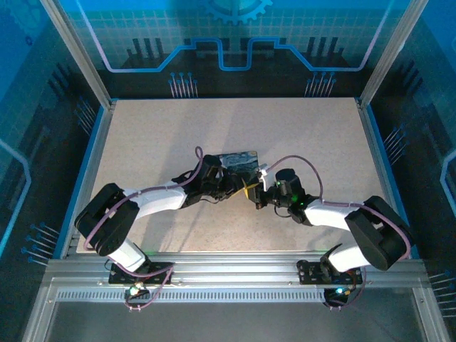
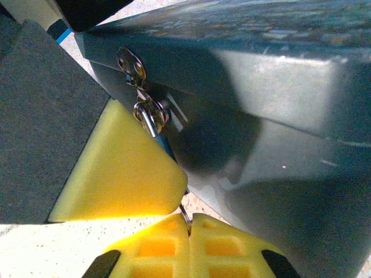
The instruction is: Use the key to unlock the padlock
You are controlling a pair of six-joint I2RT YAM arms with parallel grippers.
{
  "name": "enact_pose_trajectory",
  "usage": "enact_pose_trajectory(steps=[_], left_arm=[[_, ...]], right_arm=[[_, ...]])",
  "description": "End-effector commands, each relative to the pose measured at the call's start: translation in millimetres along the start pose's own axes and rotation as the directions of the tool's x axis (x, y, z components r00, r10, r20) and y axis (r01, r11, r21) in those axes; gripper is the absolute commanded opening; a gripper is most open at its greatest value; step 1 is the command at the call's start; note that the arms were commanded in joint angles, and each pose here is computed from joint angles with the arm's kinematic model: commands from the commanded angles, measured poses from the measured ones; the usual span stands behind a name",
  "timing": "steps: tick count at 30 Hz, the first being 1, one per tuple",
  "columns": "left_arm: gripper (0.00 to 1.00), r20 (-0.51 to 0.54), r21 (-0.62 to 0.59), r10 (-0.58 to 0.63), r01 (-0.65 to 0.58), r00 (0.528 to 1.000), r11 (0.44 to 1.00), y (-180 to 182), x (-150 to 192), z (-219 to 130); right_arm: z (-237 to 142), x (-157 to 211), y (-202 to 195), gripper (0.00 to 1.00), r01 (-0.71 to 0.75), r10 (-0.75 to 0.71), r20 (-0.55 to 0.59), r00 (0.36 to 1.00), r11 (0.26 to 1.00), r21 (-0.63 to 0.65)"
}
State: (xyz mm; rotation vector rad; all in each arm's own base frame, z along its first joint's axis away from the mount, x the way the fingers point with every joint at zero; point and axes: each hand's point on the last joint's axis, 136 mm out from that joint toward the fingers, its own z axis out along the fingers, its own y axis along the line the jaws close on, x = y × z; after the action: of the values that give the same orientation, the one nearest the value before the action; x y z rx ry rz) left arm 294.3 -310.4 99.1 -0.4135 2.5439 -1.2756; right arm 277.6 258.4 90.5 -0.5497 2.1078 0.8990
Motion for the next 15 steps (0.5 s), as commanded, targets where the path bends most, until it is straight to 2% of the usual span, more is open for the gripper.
enact_pose_trajectory(steps=[1, 8, 15], left_arm=[[0.23, -0.147, 0.015, -0.016, 0.018, 0.989, 1.0, -5, 33, 8], [0.24, -0.159, 0.022, -0.024, 0.028, 0.987, 0.999, -5, 35, 12], [0.27, -0.126, -0.005, -0.02, 0.019, 0.992, 1.0, 8, 32, 15]], right_arm=[[-9, -100, 46, 0.03, 0.133, -0.09, 0.307, 0.947, 0.983, -0.124], [-5, -100, 48, 0.03, 0.129, -0.082, 0.315, 0.946, 0.983, -0.132], [3, -62, 31, 0.03, 0.105, -0.087, 0.196, 0.977, 0.991, -0.084]])
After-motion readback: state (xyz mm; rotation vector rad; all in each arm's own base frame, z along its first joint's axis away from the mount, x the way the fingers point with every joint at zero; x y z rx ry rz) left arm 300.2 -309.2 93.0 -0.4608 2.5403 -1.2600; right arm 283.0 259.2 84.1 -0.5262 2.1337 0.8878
